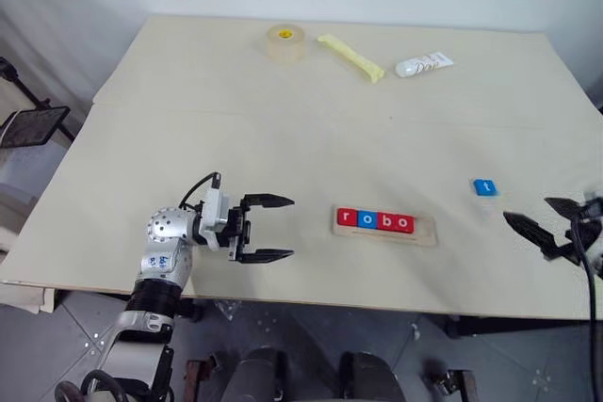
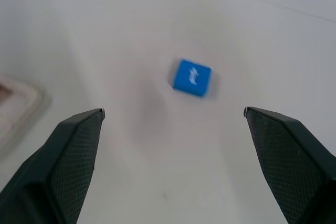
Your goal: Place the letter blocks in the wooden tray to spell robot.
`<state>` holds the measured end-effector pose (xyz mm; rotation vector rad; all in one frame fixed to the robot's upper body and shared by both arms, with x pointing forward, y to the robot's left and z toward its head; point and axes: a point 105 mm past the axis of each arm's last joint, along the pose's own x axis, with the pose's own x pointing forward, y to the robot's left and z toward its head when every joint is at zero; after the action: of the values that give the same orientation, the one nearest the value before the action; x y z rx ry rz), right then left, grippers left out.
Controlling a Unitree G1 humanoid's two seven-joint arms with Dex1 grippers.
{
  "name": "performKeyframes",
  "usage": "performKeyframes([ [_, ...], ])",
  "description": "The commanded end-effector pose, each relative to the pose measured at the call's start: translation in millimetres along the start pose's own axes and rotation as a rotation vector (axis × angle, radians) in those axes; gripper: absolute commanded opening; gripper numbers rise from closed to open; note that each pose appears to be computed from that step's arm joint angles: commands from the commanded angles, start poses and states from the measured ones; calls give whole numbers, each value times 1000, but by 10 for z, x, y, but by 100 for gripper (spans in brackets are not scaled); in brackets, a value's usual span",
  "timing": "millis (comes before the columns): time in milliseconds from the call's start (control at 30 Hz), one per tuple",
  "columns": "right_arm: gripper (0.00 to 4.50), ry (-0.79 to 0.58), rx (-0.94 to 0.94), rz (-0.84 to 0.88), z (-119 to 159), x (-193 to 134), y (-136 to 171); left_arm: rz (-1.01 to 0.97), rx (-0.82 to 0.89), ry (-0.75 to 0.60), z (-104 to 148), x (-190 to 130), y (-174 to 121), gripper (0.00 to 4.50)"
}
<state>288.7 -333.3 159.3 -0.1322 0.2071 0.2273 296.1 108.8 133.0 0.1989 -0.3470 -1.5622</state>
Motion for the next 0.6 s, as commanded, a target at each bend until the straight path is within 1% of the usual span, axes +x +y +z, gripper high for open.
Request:
performKeyframes([
  [33,446,-6,14,-54,-14,212,-65,-5,29,-1,55,-12,15,450],
  [167,446,-2,36,-122,-72,475,-171,5,37,8,68,-48,2,450],
  [367,446,5,53,-139,-131,658,-203,18,40,15,75,-75,-24,450],
  [533,446,25,89,-114,-234,762,-116,30,40,18,77,-83,-41,450],
  [600,408,26,111,-138,-259,771,-142,33,39,19,74,-82,-38,450],
])
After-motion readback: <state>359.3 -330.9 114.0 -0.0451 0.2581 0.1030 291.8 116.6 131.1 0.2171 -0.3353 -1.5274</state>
